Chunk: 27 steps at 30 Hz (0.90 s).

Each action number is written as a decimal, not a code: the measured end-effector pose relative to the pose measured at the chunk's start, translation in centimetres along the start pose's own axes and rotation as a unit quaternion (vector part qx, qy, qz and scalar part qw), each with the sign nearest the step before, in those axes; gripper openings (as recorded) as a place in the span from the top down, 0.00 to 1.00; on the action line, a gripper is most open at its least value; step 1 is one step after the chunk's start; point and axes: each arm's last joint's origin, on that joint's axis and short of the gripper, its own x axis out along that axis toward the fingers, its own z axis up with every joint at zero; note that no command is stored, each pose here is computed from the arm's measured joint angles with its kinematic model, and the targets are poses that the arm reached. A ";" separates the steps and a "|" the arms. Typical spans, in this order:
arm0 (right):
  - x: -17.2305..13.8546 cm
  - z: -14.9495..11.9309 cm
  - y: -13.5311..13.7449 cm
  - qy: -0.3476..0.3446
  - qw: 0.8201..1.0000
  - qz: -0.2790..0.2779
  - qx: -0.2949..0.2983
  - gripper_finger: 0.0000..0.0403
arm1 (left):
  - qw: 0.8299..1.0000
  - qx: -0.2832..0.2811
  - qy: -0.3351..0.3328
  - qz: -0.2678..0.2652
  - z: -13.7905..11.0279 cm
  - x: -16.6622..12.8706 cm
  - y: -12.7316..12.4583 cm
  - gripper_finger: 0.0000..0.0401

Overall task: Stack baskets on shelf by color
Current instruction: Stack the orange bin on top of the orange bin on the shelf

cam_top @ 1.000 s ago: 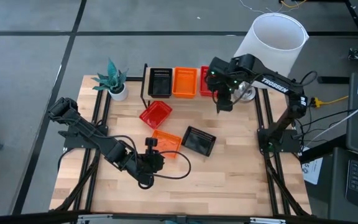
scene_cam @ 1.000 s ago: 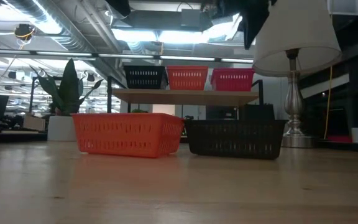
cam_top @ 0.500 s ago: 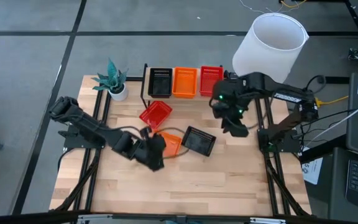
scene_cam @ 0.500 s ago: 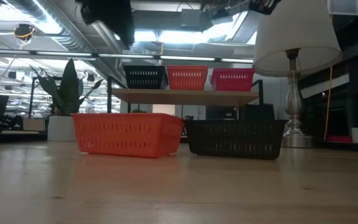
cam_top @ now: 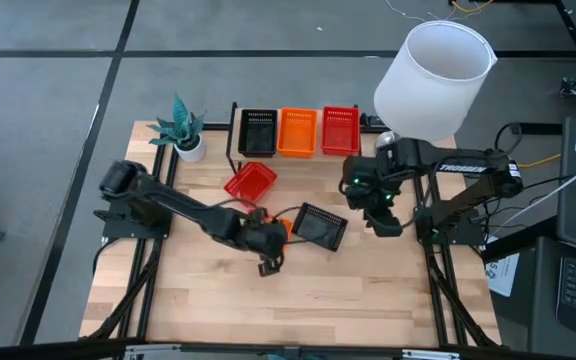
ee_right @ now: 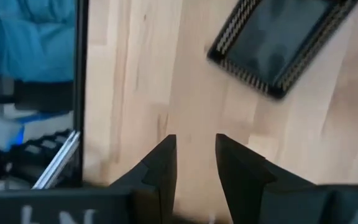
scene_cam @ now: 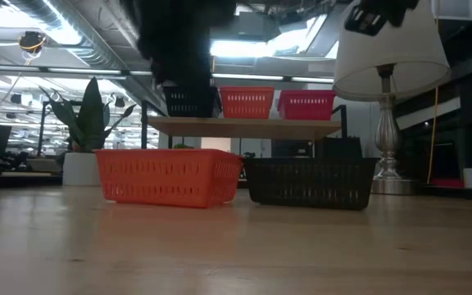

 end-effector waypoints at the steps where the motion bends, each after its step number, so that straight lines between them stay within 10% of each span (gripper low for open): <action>1: 0.6 0.2 -0.1 -0.009 1.000 0.000 -0.006 0.73 | 1.000 -0.006 0.003 0.002 0.0 1.1 -0.1 0.74; 7: 4.0 0.8 -0.4 -0.019 0.997 -0.024 -0.074 0.73 | 0.999 -0.016 0.037 0.016 -1.0 4.2 -0.3 0.74; 15: 6.8 2.3 -0.3 -0.100 0.986 -0.028 -0.127 0.73 | 1.000 -0.012 0.008 0.010 -0.9 -1.7 -2.1 0.74; 27: 15.3 7.4 0.5 -0.322 0.879 -0.178 -0.303 0.73 | 0.995 -0.060 -0.015 0.079 -6.6 -12.2 -3.1 0.74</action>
